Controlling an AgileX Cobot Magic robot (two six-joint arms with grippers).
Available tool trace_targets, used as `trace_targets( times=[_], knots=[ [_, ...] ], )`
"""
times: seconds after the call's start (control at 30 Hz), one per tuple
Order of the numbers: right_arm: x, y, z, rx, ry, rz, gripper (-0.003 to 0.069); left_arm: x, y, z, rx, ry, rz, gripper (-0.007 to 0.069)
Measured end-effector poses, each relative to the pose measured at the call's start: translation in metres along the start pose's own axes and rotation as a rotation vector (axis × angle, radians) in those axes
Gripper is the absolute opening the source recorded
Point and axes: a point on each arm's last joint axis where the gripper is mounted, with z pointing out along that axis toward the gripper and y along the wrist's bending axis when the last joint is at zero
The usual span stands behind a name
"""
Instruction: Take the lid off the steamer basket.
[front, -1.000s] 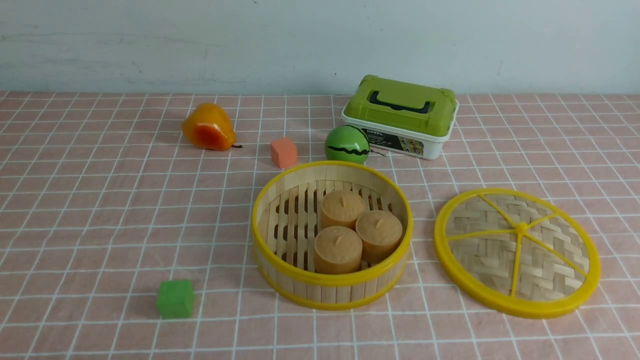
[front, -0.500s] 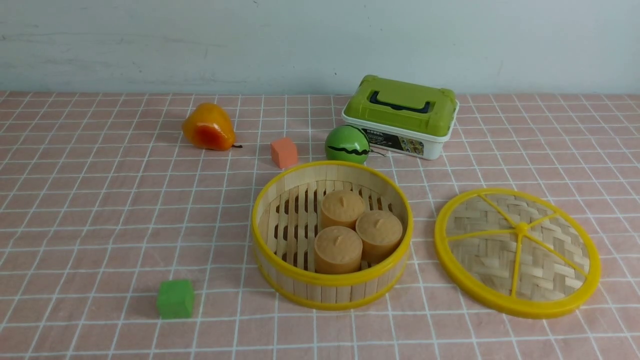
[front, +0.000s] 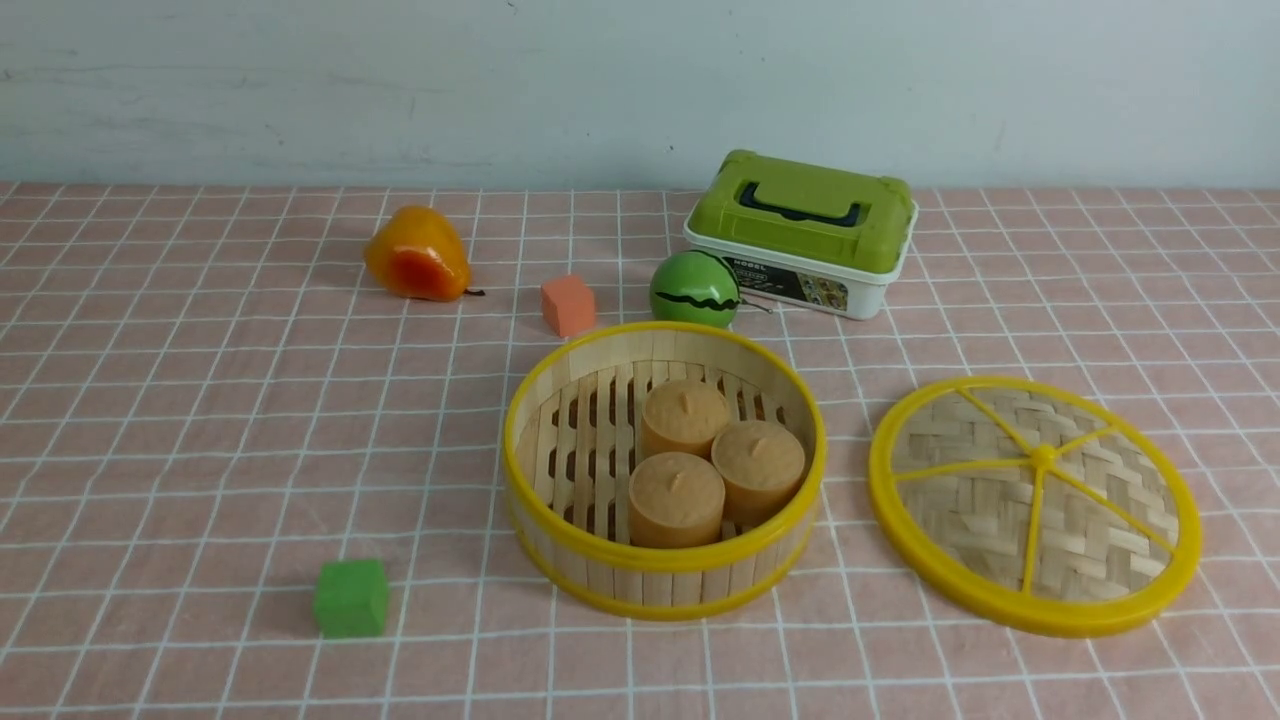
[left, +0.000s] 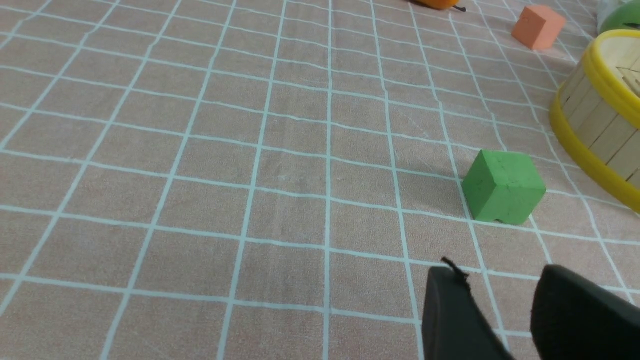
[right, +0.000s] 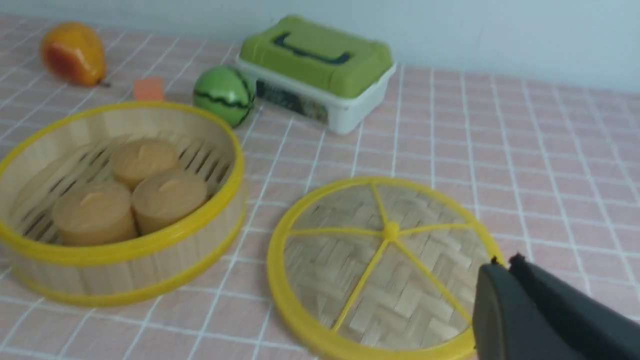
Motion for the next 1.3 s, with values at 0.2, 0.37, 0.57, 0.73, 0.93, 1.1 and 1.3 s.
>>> trace_targets(
  times=[0.2, 0.37, 0.57, 0.73, 0.93, 1.1, 1.3],
  knots=[
    [0.061, -0.006, -0.003, 0.079, -0.130, -0.075, -0.0012, 0.000, 0.000, 0.000, 0.000, 0.000, 0.000, 0.0239],
    [0.090, -0.009, -0.005, 0.137, -0.154, 0.025, -0.0012, 0.000, 0.000, 0.000, 0.000, 0.000, 0.000, 0.0239],
    [0.102, -0.011, -0.005, 0.181, -0.043, 0.074, -0.0012, 0.000, 0.000, 0.000, 0.000, 0.000, 0.000, 0.0239],
    [0.112, -0.011, -0.005, 0.183, 0.070, 0.088, -0.0012, 0.000, 0.000, 0.000, 0.000, -0.001, 0.000, 0.0239],
    [0.113, -0.011, -0.006, 0.185, 0.089, 0.088, -0.0013, 0.000, 0.000, 0.000, 0.000, 0.000, 0.000, 0.0239],
    [0.113, -0.011, -0.005, 0.183, 0.090, 0.093, -0.0014, 0.000, 0.000, 0.000, 0.000, 0.000, 0.000, 0.0239],
    [0.113, -0.011, -0.006, 0.183, 0.091, 0.093, -0.0007, 0.000, 0.000, 0.000, 0.000, 0.000, 0.000, 0.0239]
  ],
)
